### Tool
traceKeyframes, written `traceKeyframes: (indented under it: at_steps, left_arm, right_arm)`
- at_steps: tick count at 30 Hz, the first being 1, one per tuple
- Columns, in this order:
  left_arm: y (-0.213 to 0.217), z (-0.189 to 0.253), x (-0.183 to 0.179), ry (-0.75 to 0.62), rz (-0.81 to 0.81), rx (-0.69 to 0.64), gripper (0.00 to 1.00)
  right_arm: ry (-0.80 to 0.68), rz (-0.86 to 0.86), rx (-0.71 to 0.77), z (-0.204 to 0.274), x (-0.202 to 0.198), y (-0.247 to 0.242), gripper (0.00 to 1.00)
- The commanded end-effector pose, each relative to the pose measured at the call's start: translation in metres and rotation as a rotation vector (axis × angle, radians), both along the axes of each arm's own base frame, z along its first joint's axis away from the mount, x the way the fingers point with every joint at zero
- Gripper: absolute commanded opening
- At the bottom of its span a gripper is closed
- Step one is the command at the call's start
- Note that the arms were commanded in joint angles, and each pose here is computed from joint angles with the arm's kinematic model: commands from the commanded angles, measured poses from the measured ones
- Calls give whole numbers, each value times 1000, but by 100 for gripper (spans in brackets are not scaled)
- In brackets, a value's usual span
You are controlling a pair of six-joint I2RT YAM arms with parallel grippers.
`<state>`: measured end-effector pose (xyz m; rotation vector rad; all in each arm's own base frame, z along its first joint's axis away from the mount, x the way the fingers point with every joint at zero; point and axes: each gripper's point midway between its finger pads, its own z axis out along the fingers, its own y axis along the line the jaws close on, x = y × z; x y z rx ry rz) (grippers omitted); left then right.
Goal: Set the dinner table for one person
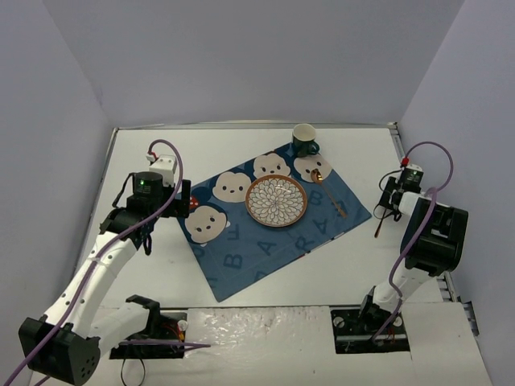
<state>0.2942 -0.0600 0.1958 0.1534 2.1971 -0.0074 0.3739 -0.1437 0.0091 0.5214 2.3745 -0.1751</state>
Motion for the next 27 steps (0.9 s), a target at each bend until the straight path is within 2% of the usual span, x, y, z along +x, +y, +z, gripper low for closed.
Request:
traceKeyframes:
  at_steps: [1,4,6,8,12,15,20,23,27]
  left_arm:
    - [1,40,11,-115,8,-4,97]
    - [1,39,11,-110,8,-1,97]
    - [0,38,12,-108,8,-3,97]
    - [0,38,12,-106,8,-2,97]
    - [0,35,14,-97,7,-2,97]
    - [1,34,15,-92,12,-1,97]
    - [5,32,17,-83,29,-4,97]
    - [15,32,18,-82,78,-7,97]
    - [26,35,18,-91,123,-14,97]
  right_arm:
    - [36,3,21,-12,-2,-2,32]
    - [54,-8,13,-14,-7,-3,17]
    - [54,-13,16,-13,-8,-3,3]
    - [38,-16,26,-7,-6,-1,0]
    - [-47,-23,6,27,4,-1,0]
    - [-138,2,-36,69,21,10,0]
    - [-291,180,-68,144,56,84,0]
    - [-359,334,-36,175,70,157,0]
    - [-385,529,50,185,67,262,0]
